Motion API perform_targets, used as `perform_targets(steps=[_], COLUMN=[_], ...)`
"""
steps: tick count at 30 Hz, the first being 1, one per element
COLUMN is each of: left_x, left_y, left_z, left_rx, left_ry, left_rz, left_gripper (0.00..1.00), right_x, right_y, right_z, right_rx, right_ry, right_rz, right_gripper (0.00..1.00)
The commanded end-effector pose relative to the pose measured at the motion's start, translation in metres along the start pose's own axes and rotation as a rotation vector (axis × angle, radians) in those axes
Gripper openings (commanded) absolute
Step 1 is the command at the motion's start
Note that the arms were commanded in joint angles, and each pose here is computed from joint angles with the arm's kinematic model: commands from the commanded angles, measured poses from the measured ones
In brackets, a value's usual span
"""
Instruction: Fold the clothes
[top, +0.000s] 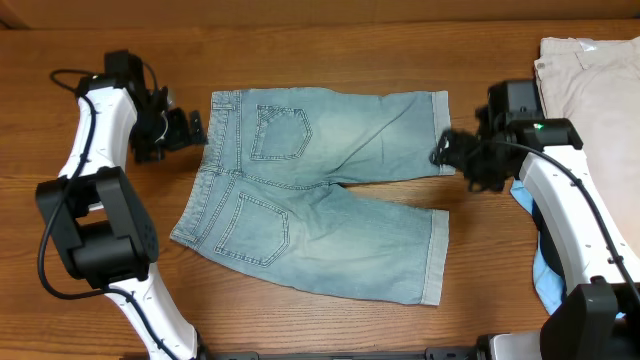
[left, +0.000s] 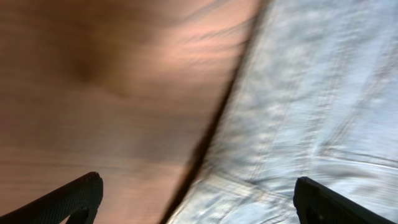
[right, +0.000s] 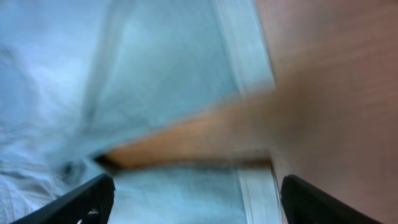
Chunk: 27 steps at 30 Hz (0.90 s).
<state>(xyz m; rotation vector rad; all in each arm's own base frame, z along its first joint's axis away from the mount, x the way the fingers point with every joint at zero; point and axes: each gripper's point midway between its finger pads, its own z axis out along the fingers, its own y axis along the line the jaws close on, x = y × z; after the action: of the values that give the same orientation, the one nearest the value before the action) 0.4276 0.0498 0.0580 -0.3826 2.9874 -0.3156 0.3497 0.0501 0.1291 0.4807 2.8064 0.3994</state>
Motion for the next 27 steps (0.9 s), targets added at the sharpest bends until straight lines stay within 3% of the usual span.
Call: perform_targets(steps=[1, 6, 11, 17, 27], left_x=[-0.013, -0.019, -0.026, -0.026, -0.034], left_y=[-0.062, -0.117, -0.150, -0.161, -0.154], left_z=[-0.005, 0.005, 0.012, 0.015, 0.052], left_rx=[0.145, 0.111, -0.038, -0.150, -0.160], left_ry=[-0.065, -0.142, -0.226, -0.268, -0.257], left_rz=[0.231, 0.500, 0.611, 0.529, 0.456], left_gripper=[1.00, 1.00, 1.00, 1.00, 1.00], right_x=[-0.022, -0.041, -0.044, -0.033, -0.015], right_y=[0.022, 0.029, 0.026, 0.030, 0.012], right_z=[-0.004, 0.016, 0.048, 0.088, 0.131], right_rx=[-0.065, -0.083, -0.072, -0.057, 0.020], right_ry=[-0.096, -0.133, -0.099, -0.031, 0.061], right_rz=[-0.124, -0.146, -0.147, -0.194, -0.182], right_gripper=[0.90, 0.90, 0.90, 0.87, 0.84])
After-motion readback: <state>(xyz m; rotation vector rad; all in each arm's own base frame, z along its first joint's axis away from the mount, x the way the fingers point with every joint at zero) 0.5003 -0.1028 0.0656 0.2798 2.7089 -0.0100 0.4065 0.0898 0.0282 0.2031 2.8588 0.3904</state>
